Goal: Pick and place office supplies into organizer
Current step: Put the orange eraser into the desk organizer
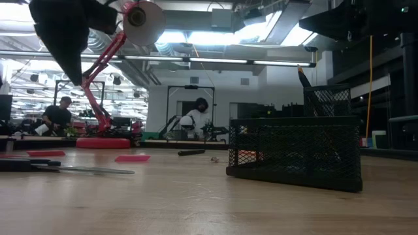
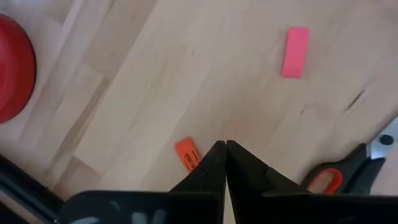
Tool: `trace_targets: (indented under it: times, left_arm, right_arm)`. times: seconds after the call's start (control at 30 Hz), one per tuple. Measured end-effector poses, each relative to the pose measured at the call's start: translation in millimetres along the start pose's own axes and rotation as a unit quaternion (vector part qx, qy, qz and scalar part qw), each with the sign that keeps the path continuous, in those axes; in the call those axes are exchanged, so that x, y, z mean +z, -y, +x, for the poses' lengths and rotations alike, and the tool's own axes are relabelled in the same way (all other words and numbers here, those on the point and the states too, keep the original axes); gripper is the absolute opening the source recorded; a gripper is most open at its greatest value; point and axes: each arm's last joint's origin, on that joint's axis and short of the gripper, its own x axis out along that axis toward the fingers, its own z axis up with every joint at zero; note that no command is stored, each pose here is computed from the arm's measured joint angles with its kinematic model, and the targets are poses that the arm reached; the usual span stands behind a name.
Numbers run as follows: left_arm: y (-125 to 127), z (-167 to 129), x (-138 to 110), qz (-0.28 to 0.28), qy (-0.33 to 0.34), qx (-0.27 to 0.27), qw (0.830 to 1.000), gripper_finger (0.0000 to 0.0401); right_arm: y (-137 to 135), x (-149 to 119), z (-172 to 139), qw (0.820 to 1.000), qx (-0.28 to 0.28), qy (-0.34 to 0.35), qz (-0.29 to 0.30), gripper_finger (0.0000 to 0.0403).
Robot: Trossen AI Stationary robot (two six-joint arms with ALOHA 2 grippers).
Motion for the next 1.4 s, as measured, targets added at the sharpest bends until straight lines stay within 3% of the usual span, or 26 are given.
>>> trace_targets:
  times: [0.17,0.43,0.63,0.77,1.03,1.27,1.4]
  left_arm:
    - [4,5,0,0.002,-0.009,0.01,1.0,0.003]
    - [4,7,1,-0.017,0.004,0.024,1.0,0.0097]
    - [2,15,-4,-0.063,-0.011,0.041,0.997,0.0146]
    - [-2,31,-17,-0.12,-0.061,0.052,0.989,0.0168]
    - [-12,54,-36,-0.157,-0.09,0.091,0.979,0.018]
    - [-8,72,-40,-0.159,-0.083,0.036,0.983,0.0181]
    - [-14,80,-43,-0.163,-0.085,0.05,0.982,0.0181]
  right_arm:
    - [0,0,0,1.0,0.0,0.0,0.011,0.0012]
    - [0,-1,0,1.0,0.002,-0.005,0.02,0.0012]
    - [-1,-2,0,1.0,0.003,-0.008,0.019,0.0012]
    - [-1,-2,0,1.0,0.003,-0.008,0.017,0.0012]
    - [-1,-2,0,1.0,0.003,-0.008,0.006,0.0012]
    - [-1,-2,0,1.0,0.003,-0.007,0.006,0.0012]
    - [-1,-2,0,1.0,0.003,-0.007,0.006,0.0012]
